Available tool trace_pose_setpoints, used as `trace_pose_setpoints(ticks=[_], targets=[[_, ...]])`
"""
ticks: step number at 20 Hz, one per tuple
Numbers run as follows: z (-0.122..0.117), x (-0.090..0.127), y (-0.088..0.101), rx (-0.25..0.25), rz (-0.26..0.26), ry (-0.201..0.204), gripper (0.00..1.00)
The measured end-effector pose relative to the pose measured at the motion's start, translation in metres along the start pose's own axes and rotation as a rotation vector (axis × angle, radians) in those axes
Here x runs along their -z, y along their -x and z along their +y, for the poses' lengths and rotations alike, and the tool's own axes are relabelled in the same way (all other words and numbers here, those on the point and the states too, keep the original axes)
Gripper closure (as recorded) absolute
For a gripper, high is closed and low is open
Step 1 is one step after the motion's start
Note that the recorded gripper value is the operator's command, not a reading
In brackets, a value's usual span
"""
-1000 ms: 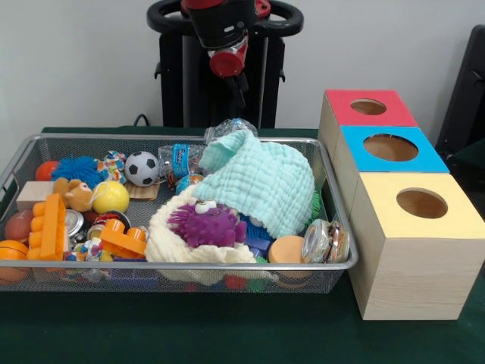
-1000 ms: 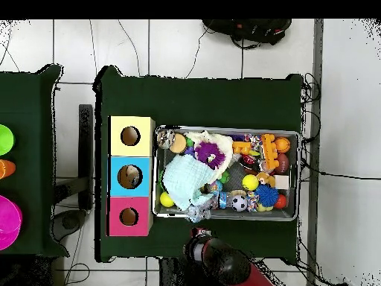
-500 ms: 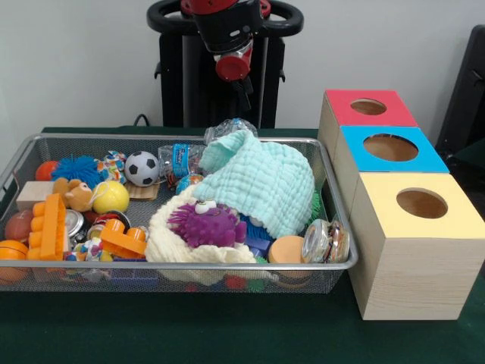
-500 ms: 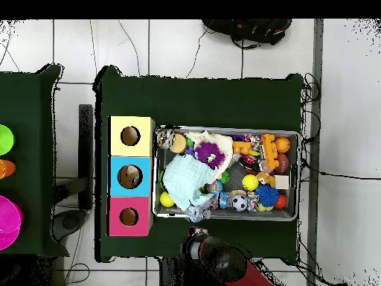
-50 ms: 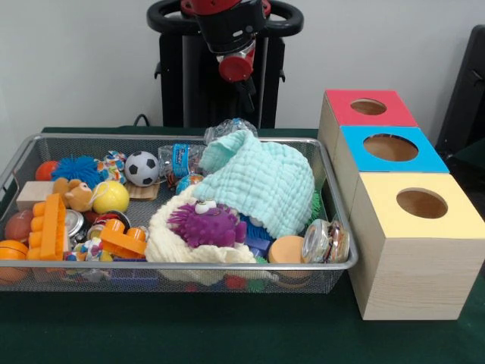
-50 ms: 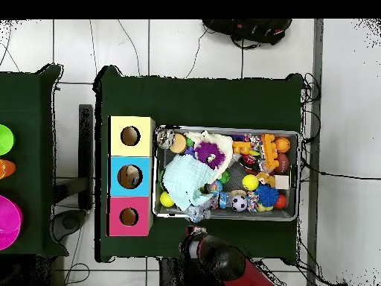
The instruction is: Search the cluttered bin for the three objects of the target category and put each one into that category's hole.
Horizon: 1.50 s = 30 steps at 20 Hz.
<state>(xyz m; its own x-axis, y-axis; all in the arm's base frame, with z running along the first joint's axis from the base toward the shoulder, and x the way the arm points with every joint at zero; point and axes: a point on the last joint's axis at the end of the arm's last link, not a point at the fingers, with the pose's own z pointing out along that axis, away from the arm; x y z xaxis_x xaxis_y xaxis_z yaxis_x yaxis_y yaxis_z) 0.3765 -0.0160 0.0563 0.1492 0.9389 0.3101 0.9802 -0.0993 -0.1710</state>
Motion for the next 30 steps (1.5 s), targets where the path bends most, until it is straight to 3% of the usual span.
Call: trace_pose_setpoints(ticks=[10, 30], targets=[[0.008, 0.004, 0.007, -0.013, 0.023, 0.028, 0.0], [0.007, -0.01, 0.006, -0.024, 0.051, 0.025, 0.0]])
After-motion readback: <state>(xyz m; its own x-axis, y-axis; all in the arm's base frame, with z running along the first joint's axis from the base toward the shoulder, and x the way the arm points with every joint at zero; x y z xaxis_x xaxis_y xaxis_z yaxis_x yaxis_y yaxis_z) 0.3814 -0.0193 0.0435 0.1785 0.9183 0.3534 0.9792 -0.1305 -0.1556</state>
